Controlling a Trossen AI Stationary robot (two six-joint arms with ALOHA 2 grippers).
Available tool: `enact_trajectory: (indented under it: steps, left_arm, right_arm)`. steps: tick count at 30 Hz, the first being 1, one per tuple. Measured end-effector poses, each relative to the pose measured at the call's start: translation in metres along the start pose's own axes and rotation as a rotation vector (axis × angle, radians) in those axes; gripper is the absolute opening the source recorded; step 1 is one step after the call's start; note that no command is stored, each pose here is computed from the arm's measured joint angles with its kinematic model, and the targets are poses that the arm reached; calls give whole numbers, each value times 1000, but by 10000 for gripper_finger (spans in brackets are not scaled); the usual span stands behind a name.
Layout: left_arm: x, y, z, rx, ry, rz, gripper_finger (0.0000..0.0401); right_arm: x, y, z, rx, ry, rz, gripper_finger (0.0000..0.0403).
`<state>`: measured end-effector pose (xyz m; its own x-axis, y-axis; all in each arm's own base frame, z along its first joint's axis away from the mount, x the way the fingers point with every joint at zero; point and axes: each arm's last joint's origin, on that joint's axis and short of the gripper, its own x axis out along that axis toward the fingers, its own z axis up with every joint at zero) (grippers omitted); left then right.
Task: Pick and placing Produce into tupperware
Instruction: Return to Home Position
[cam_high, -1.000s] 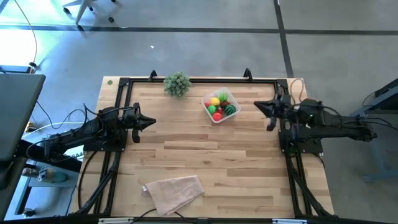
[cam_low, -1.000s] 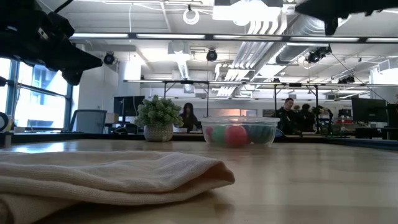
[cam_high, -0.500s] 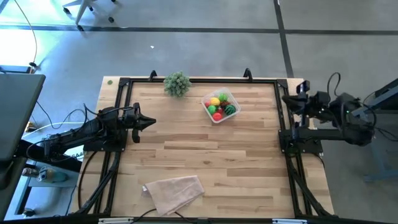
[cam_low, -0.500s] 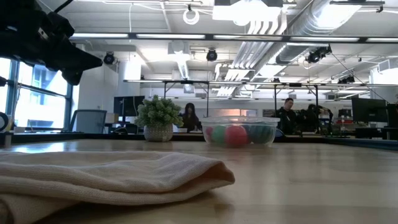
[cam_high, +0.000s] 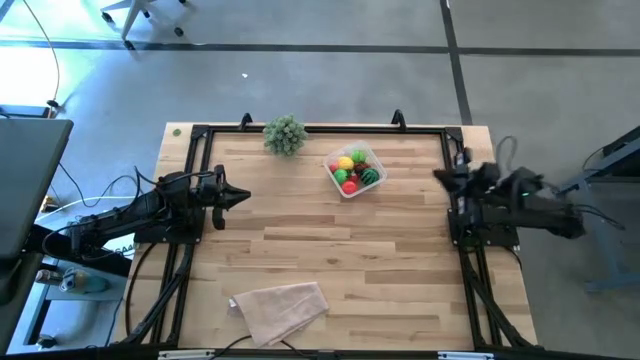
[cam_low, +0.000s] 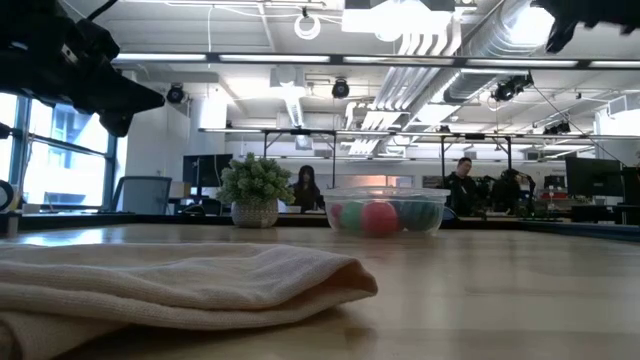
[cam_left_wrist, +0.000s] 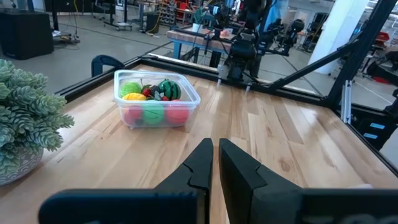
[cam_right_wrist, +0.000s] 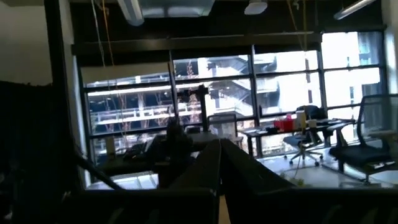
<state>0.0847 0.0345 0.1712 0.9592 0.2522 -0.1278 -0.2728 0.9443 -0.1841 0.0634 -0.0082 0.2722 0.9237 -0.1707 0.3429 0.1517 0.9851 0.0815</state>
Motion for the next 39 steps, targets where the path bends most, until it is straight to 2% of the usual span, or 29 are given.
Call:
enact_trajectory:
  steps: [5,9,17,23,39]
  left_arm:
    - [0,0,0,0,-1,0,17]
    - [0,0,0,0,-1,0,17]
    - [0,0,0,0,-1,0,17]
    - [0,0,0,0,-1,0,17]
    - [0,0,0,0,0,0,17]
  right_arm:
    - [5,-1,-54,49,64,46,0]
    - [3,-2,-79,61,137,48,0]
    - [-1,-3,-101,25,260,58,0]
    - [-3,-6,-110,12,358,-8,0]
    - [-3,-6,-111,11,367,-15,0]
